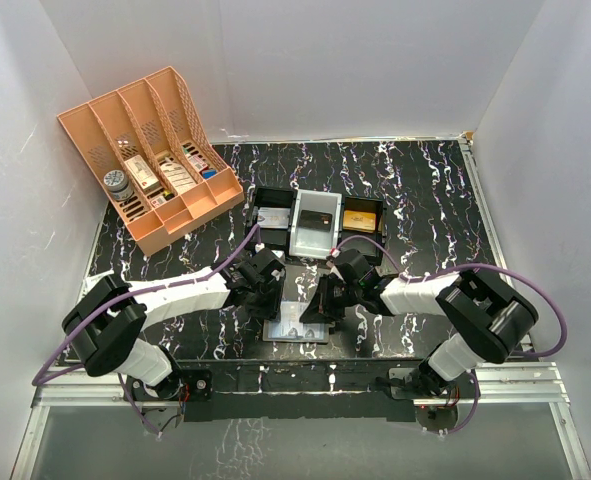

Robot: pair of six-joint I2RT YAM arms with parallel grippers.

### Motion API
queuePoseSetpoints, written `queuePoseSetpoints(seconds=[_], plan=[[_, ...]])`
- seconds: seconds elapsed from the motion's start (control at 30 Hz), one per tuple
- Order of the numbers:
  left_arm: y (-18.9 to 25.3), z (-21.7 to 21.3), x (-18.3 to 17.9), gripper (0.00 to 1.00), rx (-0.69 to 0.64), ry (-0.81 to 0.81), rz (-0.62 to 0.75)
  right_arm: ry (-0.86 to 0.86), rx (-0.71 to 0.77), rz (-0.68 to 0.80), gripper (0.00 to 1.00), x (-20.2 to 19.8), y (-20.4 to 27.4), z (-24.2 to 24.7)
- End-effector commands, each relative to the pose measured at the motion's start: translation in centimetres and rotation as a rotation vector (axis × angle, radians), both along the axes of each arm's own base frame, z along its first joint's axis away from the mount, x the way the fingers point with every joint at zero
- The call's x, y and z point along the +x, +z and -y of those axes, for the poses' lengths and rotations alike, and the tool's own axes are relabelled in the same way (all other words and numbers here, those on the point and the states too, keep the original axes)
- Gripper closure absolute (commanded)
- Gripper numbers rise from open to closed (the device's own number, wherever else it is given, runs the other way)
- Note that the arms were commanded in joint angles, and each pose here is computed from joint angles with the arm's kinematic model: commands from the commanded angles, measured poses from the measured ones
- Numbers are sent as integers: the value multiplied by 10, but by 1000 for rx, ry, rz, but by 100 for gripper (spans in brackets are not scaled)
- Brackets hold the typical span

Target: Take the credit cards out of the card holder

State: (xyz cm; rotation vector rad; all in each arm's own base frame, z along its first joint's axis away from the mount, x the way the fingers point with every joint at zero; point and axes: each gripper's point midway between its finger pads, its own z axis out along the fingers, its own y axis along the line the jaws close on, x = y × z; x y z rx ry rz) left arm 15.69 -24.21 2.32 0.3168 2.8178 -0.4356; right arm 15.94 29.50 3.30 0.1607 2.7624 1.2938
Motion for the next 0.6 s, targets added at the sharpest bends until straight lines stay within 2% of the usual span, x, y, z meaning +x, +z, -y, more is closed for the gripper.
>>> queuePoseSetpoints(seconds=[0.0, 0.3, 0.47, 0.57], plan=[[-2, -16, -4, 71, 62, 7, 0, -19, -60, 38, 99, 6, -1, 11], [18, -11, 5, 68, 26, 33, 50, 36, -50, 49, 99, 7, 3, 6], [53, 7, 15, 54, -89, 42, 109, -1, -26, 34, 99, 8, 3, 4], [73, 34, 11, 44, -250, 0, 102, -23, -26, 39, 98, 10, 3, 5]])
